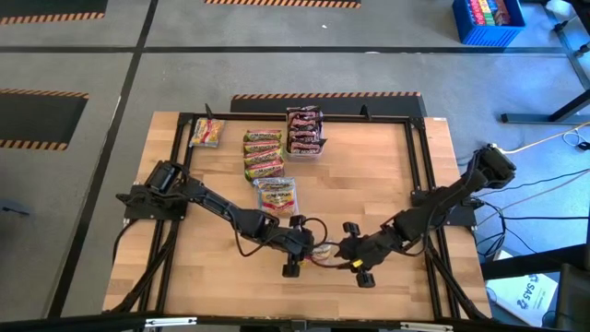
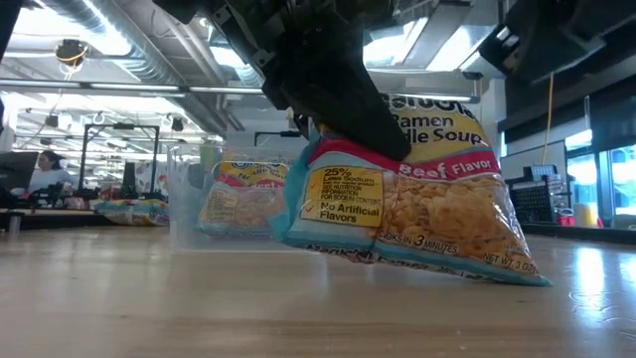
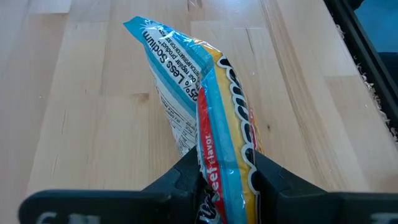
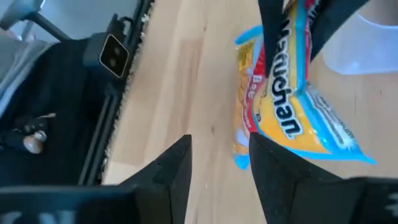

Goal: Sort Maruchan noodles
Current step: Put the bottom blue noodle pack into the bottom transparent bin

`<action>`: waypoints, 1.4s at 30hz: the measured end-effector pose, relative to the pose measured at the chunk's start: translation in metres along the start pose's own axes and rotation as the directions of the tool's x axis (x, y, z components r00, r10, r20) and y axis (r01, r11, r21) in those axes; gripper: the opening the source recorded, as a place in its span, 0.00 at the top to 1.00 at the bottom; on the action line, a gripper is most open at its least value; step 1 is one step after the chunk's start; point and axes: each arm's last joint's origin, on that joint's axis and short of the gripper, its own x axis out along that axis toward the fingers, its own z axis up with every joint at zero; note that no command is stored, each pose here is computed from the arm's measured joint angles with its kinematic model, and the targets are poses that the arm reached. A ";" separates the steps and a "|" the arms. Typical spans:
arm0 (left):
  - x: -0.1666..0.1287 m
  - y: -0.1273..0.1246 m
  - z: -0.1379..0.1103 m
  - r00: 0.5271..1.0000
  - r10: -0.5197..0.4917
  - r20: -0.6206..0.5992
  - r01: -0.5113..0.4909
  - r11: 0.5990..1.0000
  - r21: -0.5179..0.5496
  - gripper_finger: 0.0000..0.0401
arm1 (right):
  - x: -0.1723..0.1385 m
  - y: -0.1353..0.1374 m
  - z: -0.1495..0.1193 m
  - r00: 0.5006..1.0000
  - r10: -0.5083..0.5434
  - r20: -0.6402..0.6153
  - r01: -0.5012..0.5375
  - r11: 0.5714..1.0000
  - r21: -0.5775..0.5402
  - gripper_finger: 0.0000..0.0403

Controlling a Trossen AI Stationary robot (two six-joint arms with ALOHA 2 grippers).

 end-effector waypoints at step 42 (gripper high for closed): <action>-0.057 -0.022 0.012 0.990 0.136 0.023 -0.137 0.988 0.067 0.87 | -0.002 -0.013 -0.053 0.998 -0.032 0.051 0.027 0.995 0.100 0.65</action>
